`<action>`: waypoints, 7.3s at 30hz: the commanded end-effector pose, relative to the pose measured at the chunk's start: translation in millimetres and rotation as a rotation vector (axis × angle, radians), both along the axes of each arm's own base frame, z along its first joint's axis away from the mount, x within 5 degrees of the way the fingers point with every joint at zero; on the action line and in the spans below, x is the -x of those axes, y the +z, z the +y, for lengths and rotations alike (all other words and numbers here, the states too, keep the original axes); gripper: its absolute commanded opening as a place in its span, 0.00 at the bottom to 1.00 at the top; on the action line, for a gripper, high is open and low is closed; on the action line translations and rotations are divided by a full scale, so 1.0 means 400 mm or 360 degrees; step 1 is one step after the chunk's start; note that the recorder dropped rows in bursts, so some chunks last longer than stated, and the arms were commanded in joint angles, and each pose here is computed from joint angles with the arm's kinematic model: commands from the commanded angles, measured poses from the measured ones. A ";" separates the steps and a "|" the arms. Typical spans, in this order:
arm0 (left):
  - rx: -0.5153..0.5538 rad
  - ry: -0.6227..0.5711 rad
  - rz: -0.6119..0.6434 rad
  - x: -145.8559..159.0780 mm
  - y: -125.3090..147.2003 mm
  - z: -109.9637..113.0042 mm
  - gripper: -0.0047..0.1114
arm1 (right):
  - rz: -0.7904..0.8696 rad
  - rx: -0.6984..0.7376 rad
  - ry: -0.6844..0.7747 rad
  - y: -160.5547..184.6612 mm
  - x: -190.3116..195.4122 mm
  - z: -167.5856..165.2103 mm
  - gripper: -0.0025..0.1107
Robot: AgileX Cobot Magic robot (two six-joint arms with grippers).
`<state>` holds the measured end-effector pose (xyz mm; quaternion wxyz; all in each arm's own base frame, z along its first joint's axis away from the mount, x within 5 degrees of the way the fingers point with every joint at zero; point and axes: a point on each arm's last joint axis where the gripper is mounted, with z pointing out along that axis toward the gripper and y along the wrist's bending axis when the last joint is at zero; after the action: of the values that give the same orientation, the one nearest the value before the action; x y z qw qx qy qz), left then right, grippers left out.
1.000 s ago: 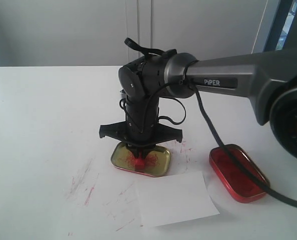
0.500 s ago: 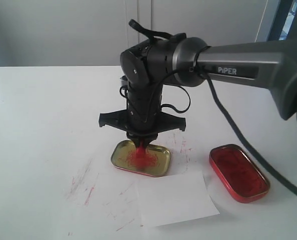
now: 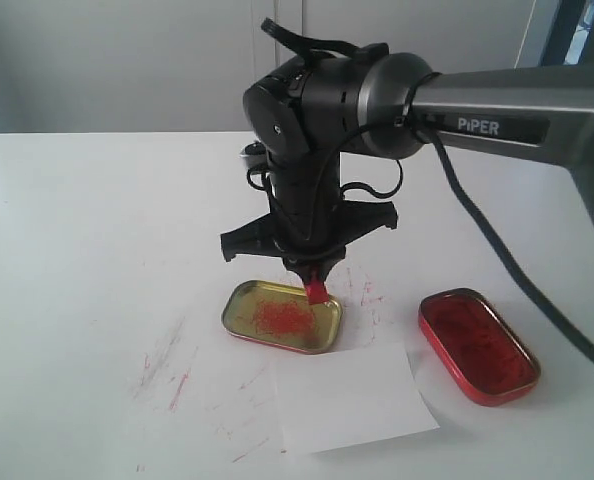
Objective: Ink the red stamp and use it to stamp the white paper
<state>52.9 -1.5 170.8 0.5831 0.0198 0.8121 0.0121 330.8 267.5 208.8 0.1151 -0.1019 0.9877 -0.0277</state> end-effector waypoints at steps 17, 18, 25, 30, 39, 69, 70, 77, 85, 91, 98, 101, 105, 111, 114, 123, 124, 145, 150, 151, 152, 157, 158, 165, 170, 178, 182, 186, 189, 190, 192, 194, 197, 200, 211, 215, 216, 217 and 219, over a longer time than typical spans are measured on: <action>0.0001 -0.0002 0.0007 0.000 -0.004 0.000 0.04 | 0.0070 0.0154 0.0442 0.056 0.040 -0.117 0.02; 0.0001 -0.0002 0.0007 0.000 -0.004 0.000 0.04 | 0.0081 0.0137 0.0422 0.055 0.039 -0.133 0.02; 0.0001 -0.0002 0.0007 0.000 -0.004 0.000 0.04 | 0.0072 0.0082 0.0327 0.071 0.058 -0.244 0.02; 0.0001 -0.0002 0.0007 0.000 -0.004 0.000 0.04 | 0.0065 0.0079 0.0291 0.070 0.083 -0.309 0.02; 0.0001 -0.0002 0.0007 0.000 -0.004 0.000 0.04 | 0.0092 0.0059 0.0202 0.049 0.122 -0.387 0.02; 0.0001 -0.0002 0.0007 0.000 -0.004 0.000 0.04 | 0.0078 -0.0030 0.0084 -0.030 0.135 -0.441 0.02; 0.0001 -0.0002 0.0007 0.000 -0.004 0.000 0.04 | 0.0075 -0.0031 0.0085 -0.030 0.135 -0.441 0.02; 0.0001 -0.0002 0.0007 0.000 -0.004 0.000 0.04 | 0.0001 -0.0022 0.0113 -0.027 0.125 -0.441 0.02; 0.0001 -0.0002 0.0007 0.000 -0.004 0.000 0.04 | 0.0025 -0.0078 0.0059 -0.028 0.116 -0.474 0.02; 0.0001 -0.0002 0.0007 0.000 -0.004 0.000 0.04 | 0.0053 -0.0167 0.0138 -0.030 0.121 -0.461 0.02; 0.0001 -0.0002 0.0007 0.000 -0.004 0.000 0.04 | 0.0054 -0.0166 0.0130 -0.054 0.133 -0.465 0.02; 0.0001 -0.0002 0.0007 0.000 -0.004 0.000 0.04 | 0.0047 -0.0153 0.0140 -0.054 0.133 -0.466 0.02; 0.0001 -0.0002 0.0007 0.000 -0.004 0.000 0.04 | 0.0040 -0.0113 0.0150 -0.054 0.131 -0.471 0.02; 0.0001 -0.0002 0.0007 0.000 -0.004 0.000 0.04 | 0.0046 -0.0112 0.0150 -0.057 0.130 -0.471 0.02; 0.0001 -0.0002 0.0007 0.000 -0.004 0.000 0.04 | 0.0075 -0.0105 0.0149 -0.071 0.128 -0.470 0.02; 0.0001 -0.0002 0.0007 0.000 -0.004 0.000 0.04 | 0.0117 -0.0100 0.0123 -0.088 0.125 -0.470 0.02; 0.0001 -0.0002 0.0007 0.000 -0.004 0.000 0.04 | 0.0127 -0.0098 0.0123 -0.089 0.127 -0.470 0.02; 0.0001 -0.0002 0.0007 0.000 -0.004 0.000 0.04 | 0.0099 -0.0052 0.0116 -0.088 0.122 -0.477 0.02; 0.0001 -0.0002 0.0007 0.000 -0.004 0.000 0.04 | 0.0080 -0.0062 0.0114 -0.088 0.120 -0.475 0.02; 0.0001 -0.0002 0.0007 0.000 -0.004 0.000 0.04 | 0.0083 -0.0060 0.0115 -0.088 0.120 -0.475 0.02; 0.0001 -0.0002 0.0007 0.000 -0.004 0.000 0.04 | 0.0086 -0.0059 0.0114 -0.088 0.121 -0.476 0.02; 0.0001 -0.0002 0.0007 0.000 -0.004 0.000 0.04 | 0.0081 -0.0060 0.0115 -0.088 0.120 -0.475 0.02; 0.0001 -0.0002 0.0007 0.000 -0.004 0.000 0.04 | 0.0081 -0.0060 0.0115 -0.088 0.120 -0.475 0.02; 0.0001 -0.0002 0.0007 0.000 -0.004 0.000 0.04 | 0.0103 -0.0055 0.0115 -0.103 0.116 -0.474 0.02; 0.0001 -0.0002 0.0007 0.000 -0.004 0.000 0.04 | 0.0206 -0.0035 0.0108 -0.158 0.108 -0.471 0.02; 0.0001 -0.0002 0.0007 0.000 -0.004 0.000 0.04 | 0.0350 0.0001 0.0104 -0.225 0.107 -0.471 0.02; 0.0001 -0.0002 0.0007 0.000 -0.004 0.000 0.04 | 0.0353 0.0002 0.0104 -0.225 0.107 -0.471 0.02; 0.0001 -0.0002 0.0007 0.000 -0.004 0.000 0.04 | 0.0366 0.0005 0.0102 -0.219 0.109 -0.472 0.02; 0.0001 -0.0002 0.0007 0.000 -0.004 0.000 0.04 | 0.0322 -0.0005 0.0103 -0.195 0.109 -0.472 0.02; 0.0001 -0.0002 0.0007 0.000 -0.004 0.000 0.04 | 0.0299 -0.0011 0.0104 -0.185 0.109 -0.472 0.02; 0.0001 -0.0002 0.0007 0.000 -0.004 0.000 0.04 | 0.0261 -0.0020 0.0105 -0.167 0.109 -0.472 0.02; 0.0001 -0.0002 0.0007 0.000 -0.004 0.000 0.04 | 0.0221 -0.0030 0.0106 -0.148 0.111 -0.472 0.02; 0.0001 -0.0002 0.0007 0.000 -0.004 0.000 0.04 | 0.0162 -0.0045 0.0108 -0.122 0.112 -0.473 0.02; 0.0001 -0.0002 0.0007 0.000 -0.004 0.000 0.04 | 0.0106 -0.0059 0.0110 -0.098 0.112 -0.473 0.02; 0.0001 -0.0002 0.0007 0.000 -0.004 0.000 0.04 | -0.0029 -0.0089 0.0116 -0.038 0.117 -0.474 0.02; 0.0001 -0.0002 0.0007 0.000 -0.004 0.000 0.04 | -0.0029 -0.0089 0.0116 -0.038 0.117 -0.474 0.02; 0.0001 -0.0002 0.0007 0.000 -0.004 0.000 0.04 | -0.0029 -0.0089 0.0116 -0.038 0.117 -0.474 0.02; 0.0001 -0.0002 0.0007 0.000 -0.004 0.000 0.04 | -0.0029 -0.0089 0.0116 -0.038 0.117 -0.474 0.02; 0.0001 -0.0002 0.0007 0.000 -0.004 0.000 0.04 | -0.0029 -0.0089 0.0116 -0.038 0.117 -0.474 0.02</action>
<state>52.9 -1.5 170.8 0.5831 0.0198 0.8121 0.0121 282.0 78.7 187.1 0.1131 -0.1351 0.9843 0.0033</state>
